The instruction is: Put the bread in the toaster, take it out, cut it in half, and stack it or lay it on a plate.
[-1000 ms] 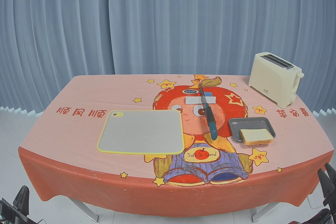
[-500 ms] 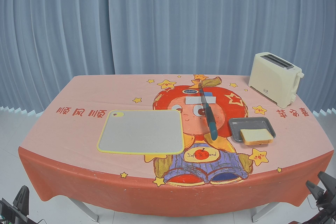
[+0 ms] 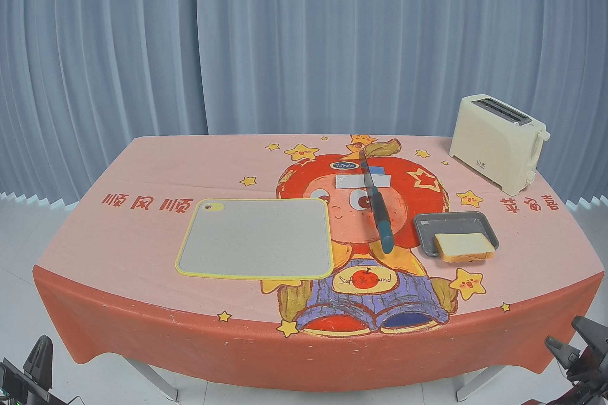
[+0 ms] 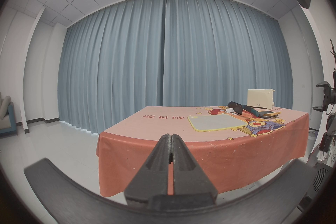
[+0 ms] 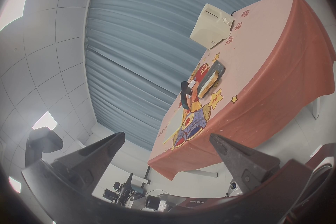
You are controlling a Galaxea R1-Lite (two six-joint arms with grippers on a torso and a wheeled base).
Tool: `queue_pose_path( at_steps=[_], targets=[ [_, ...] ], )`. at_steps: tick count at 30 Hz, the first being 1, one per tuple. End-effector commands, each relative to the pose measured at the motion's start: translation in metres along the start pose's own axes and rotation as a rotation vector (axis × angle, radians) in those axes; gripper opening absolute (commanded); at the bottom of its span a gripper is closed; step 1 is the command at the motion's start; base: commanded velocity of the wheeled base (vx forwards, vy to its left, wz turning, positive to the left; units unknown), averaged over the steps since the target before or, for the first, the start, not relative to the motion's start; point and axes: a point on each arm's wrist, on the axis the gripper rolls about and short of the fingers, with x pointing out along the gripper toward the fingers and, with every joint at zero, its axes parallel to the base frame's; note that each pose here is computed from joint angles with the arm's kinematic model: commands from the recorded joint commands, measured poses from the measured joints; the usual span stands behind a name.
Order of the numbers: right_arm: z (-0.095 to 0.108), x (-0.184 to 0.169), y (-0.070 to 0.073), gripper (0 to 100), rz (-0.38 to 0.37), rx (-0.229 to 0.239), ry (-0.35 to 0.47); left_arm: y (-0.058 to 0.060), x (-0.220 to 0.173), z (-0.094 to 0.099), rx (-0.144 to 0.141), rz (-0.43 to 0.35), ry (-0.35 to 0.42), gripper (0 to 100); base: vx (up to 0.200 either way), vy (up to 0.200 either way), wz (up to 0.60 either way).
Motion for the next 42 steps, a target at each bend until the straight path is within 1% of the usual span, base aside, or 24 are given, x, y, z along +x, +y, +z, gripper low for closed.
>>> queue_pose_path(
  at_steps=[1, 7, 9, 10, 11, 12, 13, 14, 16, 20, 31, 42],
  targets=[
    [0.001, 0.002, 0.001, 100, -0.009, 0.008, 0.004, 0.000, 0.000, -0.005, 0.000, 0.001, 0.002, 0, 0.000, 0.000, 0.00],
    [0.005, 0.007, 0.001, 100, -0.042, 0.036, 0.021, 0.000, 0.000, -0.005, -0.002, 0.001, 0.002, 0, 0.000, 0.000, 0.00],
    [0.005, 0.007, 0.001, 100, -0.042, 0.059, 0.020, 0.000, 0.000, -0.005, 0.000, 0.001, 0.002, 0, 0.000, 0.000, 0.00],
    [0.005, 0.007, 0.001, 100, -0.042, 0.059, 0.020, 0.000, 0.000, -0.005, 0.000, 0.001, 0.002, 0, 0.000, 0.000, 0.00],
    [0.006, 0.007, 0.002, 100, -0.040, 0.089, 0.022, 0.000, 0.000, -0.005, 0.000, 0.001, 0.000, 0, 0.000, 0.000, 0.00],
    [0.006, 0.007, 0.003, 100, -0.039, 0.101, 0.022, 0.000, 0.000, -0.005, 0.000, 0.001, 0.002, 0, 0.000, 0.000, 0.00],
    [0.006, 0.007, 0.003, 100, -0.041, 0.108, 0.023, 0.000, 0.000, -0.005, 0.000, 0.001, 0.000, 0, 0.000, 0.000, 0.00],
    [0.007, 0.009, 0.002, 100, -0.051, 0.126, 0.036, 0.000, 0.000, -0.005, -0.002, 0.001, 0.002, 0, 0.000, 0.000, 0.00],
    [0.008, 0.010, 0.002, 100, -0.060, 0.134, 0.047, 0.000, 0.000, -0.005, 0.000, 0.001, 0.002, 0, 0.000, 0.000, 0.00],
    [0.009, 0.012, 0.001, 100, -0.074, 0.143, 0.054, 0.000, 0.000, -0.005, -0.002, 0.001, 0.002, 0, 0.000, 0.000, 0.00],
    [0.007, 0.012, -0.001, 100, -0.076, 0.140, 0.057, 0.000, 0.000, -0.005, 0.000, 0.001, 0.000, 0, 0.000, 0.000, 0.00],
    [0.007, 0.013, -0.003, 100, -0.093, 0.152, 0.067, 0.000, 0.000, -0.005, 0.000, 0.001, 0.000, 0, 0.000, 0.000, 0.00]
  ],
)
